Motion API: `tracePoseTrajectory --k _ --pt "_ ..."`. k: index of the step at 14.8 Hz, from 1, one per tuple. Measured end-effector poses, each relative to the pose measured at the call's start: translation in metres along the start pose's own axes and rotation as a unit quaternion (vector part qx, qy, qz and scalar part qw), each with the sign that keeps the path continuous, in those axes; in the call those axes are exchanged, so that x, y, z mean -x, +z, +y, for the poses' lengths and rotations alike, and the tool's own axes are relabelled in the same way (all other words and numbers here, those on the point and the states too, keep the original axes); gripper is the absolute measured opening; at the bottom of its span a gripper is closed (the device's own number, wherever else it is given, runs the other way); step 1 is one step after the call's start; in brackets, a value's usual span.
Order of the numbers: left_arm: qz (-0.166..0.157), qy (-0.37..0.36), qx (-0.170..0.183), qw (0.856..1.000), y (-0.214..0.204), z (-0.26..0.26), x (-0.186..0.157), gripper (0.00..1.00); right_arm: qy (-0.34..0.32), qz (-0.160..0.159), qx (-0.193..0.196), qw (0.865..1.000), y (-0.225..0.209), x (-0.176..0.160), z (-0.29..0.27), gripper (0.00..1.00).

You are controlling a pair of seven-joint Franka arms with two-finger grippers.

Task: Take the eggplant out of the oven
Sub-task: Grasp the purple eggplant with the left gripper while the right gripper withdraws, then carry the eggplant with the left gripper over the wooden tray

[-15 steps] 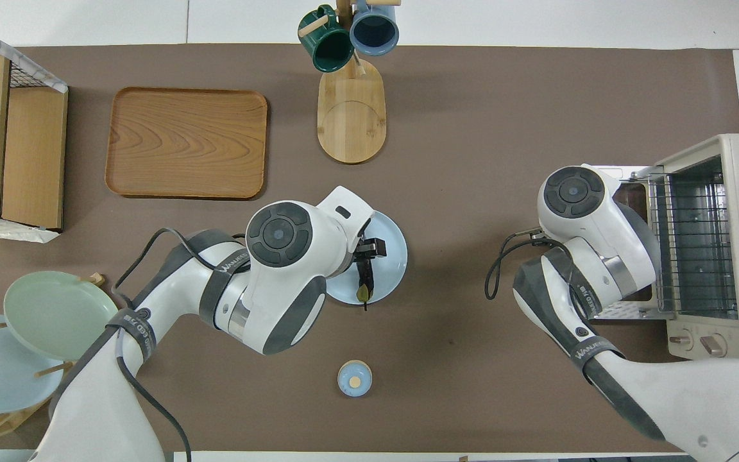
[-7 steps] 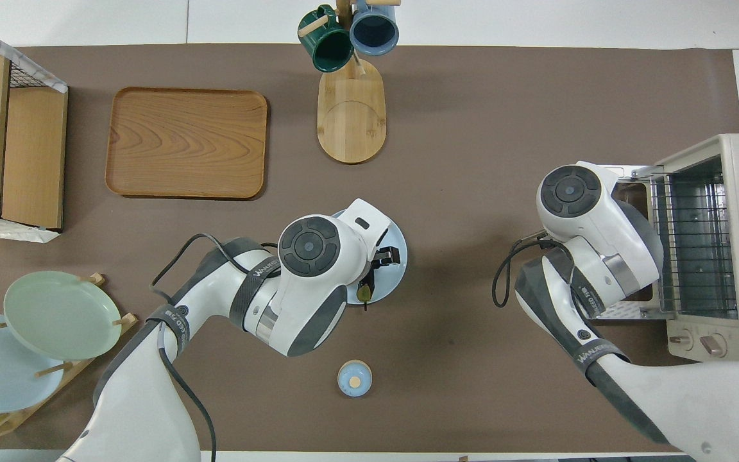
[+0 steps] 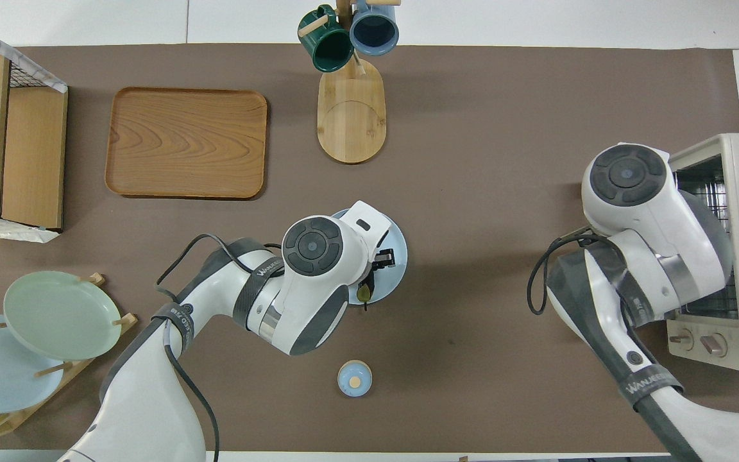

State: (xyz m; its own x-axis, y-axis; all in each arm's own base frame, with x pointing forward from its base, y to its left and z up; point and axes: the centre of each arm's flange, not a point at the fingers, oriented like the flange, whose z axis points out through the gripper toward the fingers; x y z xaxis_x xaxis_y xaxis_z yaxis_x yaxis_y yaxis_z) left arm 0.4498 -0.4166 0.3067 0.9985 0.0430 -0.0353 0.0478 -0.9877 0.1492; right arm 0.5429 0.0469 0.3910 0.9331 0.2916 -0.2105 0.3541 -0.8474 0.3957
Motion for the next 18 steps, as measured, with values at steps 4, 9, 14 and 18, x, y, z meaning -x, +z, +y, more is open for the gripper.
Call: tracePoseTrajectory --k 4,9,14,18 --pt "0.000 0.000 0.000 1.000 0.000 0.000 0.000 0.44 0.007 0.002 0.000 1.000 -0.013 0.019 0.042 0.01" --pt "0.003 -0.002 0.001 1.000 -0.002 -0.001 -0.003 0.28 -0.003 -0.003 0.001 1.000 -0.013 0.038 0.088 0.01" --pt "0.022 -0.015 0.012 1.000 -0.061 -0.027 -0.053 0.28 0.009 -0.019 -0.023 1.000 -0.016 0.047 0.105 0.01" --pt "0.029 -0.002 0.011 1.000 -0.126 -0.109 -0.132 0.28 0.029 -0.026 -0.103 0.994 -0.062 0.057 0.117 0.01"
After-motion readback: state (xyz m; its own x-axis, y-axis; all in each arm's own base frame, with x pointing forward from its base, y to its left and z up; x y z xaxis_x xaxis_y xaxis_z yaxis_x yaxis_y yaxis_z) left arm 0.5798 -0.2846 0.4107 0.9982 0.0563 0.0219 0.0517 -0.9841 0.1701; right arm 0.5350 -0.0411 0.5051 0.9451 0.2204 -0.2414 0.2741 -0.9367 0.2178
